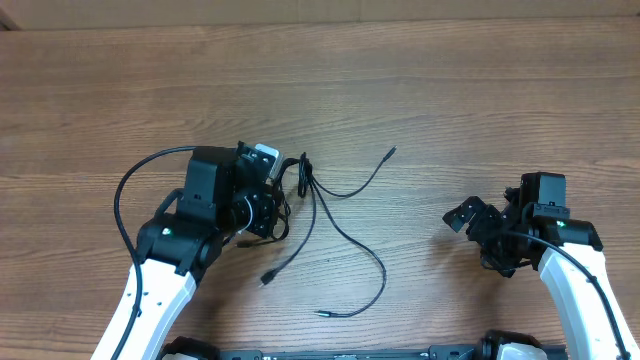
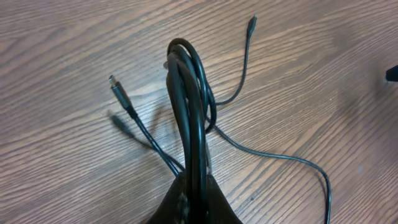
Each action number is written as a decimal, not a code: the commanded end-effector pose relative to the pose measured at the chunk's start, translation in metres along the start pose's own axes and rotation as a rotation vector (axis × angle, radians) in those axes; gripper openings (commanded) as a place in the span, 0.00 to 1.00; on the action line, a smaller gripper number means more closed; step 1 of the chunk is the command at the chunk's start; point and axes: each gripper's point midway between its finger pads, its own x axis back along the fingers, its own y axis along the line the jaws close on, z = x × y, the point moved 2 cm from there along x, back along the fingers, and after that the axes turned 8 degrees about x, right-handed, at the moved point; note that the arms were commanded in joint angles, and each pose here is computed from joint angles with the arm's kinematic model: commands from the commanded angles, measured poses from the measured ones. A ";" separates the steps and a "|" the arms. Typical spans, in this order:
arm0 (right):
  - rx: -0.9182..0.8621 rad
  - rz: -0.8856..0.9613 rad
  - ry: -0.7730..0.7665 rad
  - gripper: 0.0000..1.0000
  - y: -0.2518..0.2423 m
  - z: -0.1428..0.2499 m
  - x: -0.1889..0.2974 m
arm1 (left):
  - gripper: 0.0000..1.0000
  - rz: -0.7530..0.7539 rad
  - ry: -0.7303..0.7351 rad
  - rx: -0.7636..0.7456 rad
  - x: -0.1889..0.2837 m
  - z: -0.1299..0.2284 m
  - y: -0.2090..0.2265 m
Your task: Untangle cables
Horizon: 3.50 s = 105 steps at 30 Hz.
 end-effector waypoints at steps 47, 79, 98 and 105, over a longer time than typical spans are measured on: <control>0.001 -0.009 -0.009 1.00 0.002 -0.003 0.002 | 0.04 0.048 -0.007 0.024 0.003 -0.001 -0.010; 0.001 -0.009 -0.009 1.00 0.002 -0.003 0.002 | 0.04 0.048 -0.007 0.024 0.003 -0.001 -0.010; 0.001 -0.009 -0.009 1.00 0.002 -0.003 0.002 | 0.04 0.048 -0.006 0.025 0.003 -0.001 -0.010; 0.001 -0.009 -0.009 1.00 0.002 -0.003 0.002 | 0.04 0.048 -0.006 0.025 0.003 -0.001 -0.010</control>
